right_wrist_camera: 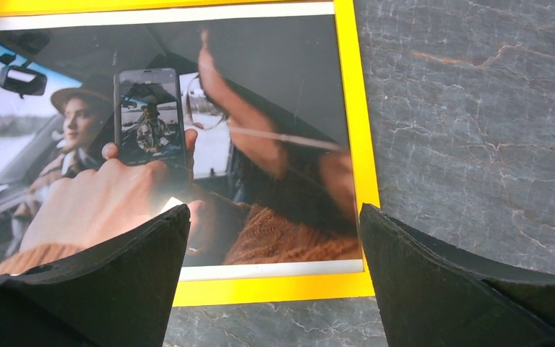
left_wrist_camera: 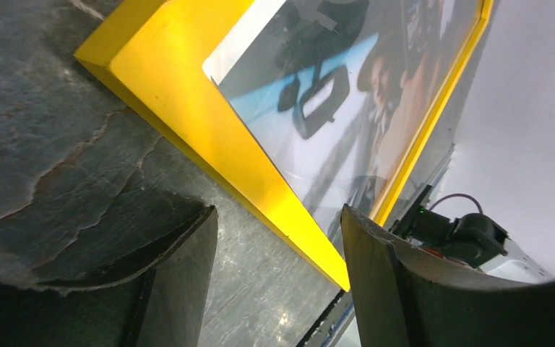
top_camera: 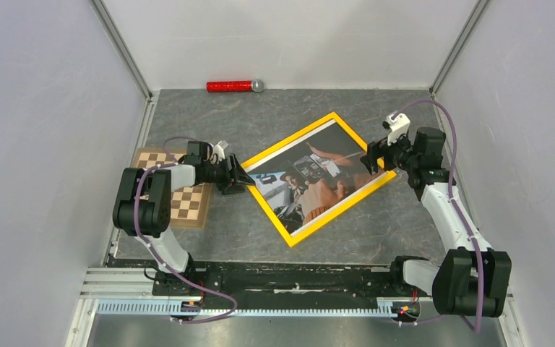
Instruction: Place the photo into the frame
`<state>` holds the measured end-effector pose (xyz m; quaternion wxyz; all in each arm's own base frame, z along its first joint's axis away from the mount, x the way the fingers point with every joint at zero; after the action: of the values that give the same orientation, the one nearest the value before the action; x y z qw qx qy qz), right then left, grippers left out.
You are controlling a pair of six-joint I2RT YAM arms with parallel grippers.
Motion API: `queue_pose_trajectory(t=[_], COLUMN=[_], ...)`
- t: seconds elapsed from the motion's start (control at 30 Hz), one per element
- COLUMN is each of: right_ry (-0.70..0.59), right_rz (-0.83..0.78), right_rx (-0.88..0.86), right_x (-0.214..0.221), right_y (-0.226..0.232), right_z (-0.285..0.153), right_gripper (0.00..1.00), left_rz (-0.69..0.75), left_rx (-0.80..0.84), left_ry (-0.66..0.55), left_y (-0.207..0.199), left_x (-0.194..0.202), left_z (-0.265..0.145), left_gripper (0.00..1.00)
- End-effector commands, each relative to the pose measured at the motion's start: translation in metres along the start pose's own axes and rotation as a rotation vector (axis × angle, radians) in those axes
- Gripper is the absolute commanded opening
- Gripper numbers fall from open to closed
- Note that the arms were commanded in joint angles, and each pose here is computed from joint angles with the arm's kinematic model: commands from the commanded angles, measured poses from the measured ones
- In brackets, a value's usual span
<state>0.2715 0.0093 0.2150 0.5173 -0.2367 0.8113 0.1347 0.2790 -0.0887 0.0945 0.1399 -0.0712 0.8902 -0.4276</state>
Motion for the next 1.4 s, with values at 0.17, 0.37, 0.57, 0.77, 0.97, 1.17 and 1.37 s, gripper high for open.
queue_pose_trajectory(t=[0.17,0.37,0.57,0.77,0.97,1.17,1.37], right_ry=[-0.032,-0.020,-0.005,0.046,0.050,0.087,0.127], right_rz=[-0.021,-0.041,-0.046,-0.014,0.023,0.042,0.052], right_rx=[0.062,0.110,0.121,0.089,0.016,0.008,-0.002], right_x=[-0.009,-0.012,-0.017,-0.006,0.006,0.019,0.030], right_y=[-0.014,-0.031,-0.053,-0.069,-0.074,-0.082,-0.089], right_z=[0.012,0.029,0.058,0.091,0.117,0.135,0.151], right_gripper=[0.91,0.91,0.87,0.79,0.73,0.72,0.66], left_rz=[0.165,0.246,0.350,0.460,0.577,0.624,0.628], left_rx=[-0.109,-0.108,-0.119,-0.113,-0.133,-0.144,-0.125], left_ry=[-0.108,-0.143,-0.176,-0.210,-0.226,-0.225,-0.207], left_y=[-0.008,-0.025,-0.045,-0.065,-0.078,-0.082,-0.082], left_x=[-0.014,-0.022,-0.030,-0.028,-0.020,-0.014,-0.013], left_z=[-0.018,-0.029,-0.045,-0.061,-0.067,-0.066,-0.063], left_gripper=[0.71,0.72,0.72,0.72,0.72,0.72,0.72])
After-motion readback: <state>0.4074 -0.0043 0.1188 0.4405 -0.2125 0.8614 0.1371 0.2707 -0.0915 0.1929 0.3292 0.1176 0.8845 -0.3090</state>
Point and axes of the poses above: each gripper's point midway between its finger pads, its own z axis out along the fingers, its own y axis along the line the jaws close on, x = y × z, the point moved 10 cm from there along -z, back along the fingers, and after that the axes turned 1 degree about -z, right-handed, at the moved point
